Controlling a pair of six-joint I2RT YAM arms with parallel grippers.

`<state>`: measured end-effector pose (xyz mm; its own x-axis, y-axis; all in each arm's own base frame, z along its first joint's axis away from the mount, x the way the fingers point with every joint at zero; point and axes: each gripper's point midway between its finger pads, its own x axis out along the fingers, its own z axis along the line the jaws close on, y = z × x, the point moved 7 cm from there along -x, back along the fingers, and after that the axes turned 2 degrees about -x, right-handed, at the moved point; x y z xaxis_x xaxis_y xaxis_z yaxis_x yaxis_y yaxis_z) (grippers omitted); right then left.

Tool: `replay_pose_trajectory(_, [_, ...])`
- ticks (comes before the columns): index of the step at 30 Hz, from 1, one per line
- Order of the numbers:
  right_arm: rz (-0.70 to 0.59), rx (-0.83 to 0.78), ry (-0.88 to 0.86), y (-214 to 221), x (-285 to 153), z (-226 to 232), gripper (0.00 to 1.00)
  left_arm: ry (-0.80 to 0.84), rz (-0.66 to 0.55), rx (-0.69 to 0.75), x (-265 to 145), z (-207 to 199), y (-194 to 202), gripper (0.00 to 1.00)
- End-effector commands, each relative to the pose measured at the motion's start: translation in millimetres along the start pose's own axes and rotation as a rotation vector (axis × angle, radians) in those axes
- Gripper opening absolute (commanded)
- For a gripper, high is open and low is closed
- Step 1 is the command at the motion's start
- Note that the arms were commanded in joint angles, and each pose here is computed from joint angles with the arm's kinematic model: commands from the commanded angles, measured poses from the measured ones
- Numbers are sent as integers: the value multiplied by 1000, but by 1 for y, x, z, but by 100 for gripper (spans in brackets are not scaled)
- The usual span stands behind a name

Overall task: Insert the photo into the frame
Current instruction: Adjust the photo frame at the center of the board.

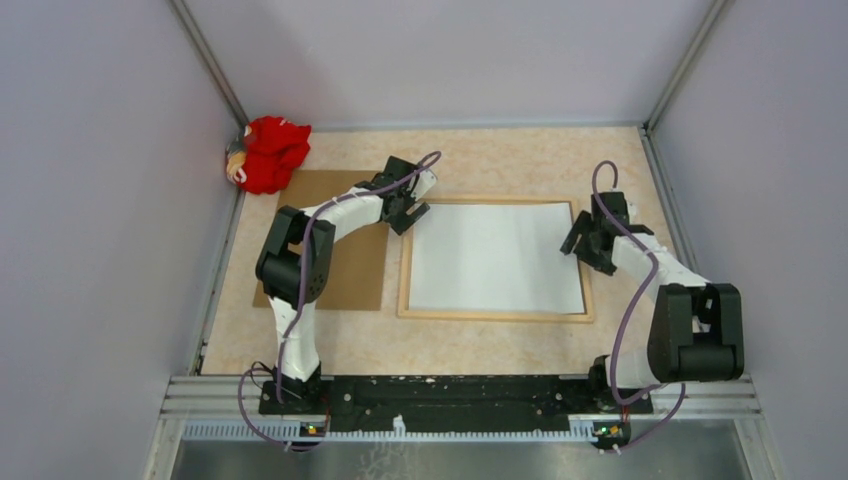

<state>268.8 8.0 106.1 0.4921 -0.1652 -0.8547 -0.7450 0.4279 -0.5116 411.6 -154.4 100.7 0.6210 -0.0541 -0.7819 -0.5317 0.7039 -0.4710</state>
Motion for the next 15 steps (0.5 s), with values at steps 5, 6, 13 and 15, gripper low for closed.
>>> replay_pose_trajectory(5, [-17, -10, -138, -3, -9, 16, 70, 41, -16, -20, -12, -8, 1, 99])
replay_pose_trajectory(6, [-16, -11, -144, -2, -9, 17, 69, 41, -15, -21, -11, -8, 2, 99])
replay_pose_trajectory(13, [13, -16, -167, 6, -6, 17, 65, 38, -9, -21, -10, -8, 5, 99])
replay_pose_trajectory(15, [19, -16, -169, 8, -5, 16, 65, 39, -8, -20, -10, -9, 5, 99])
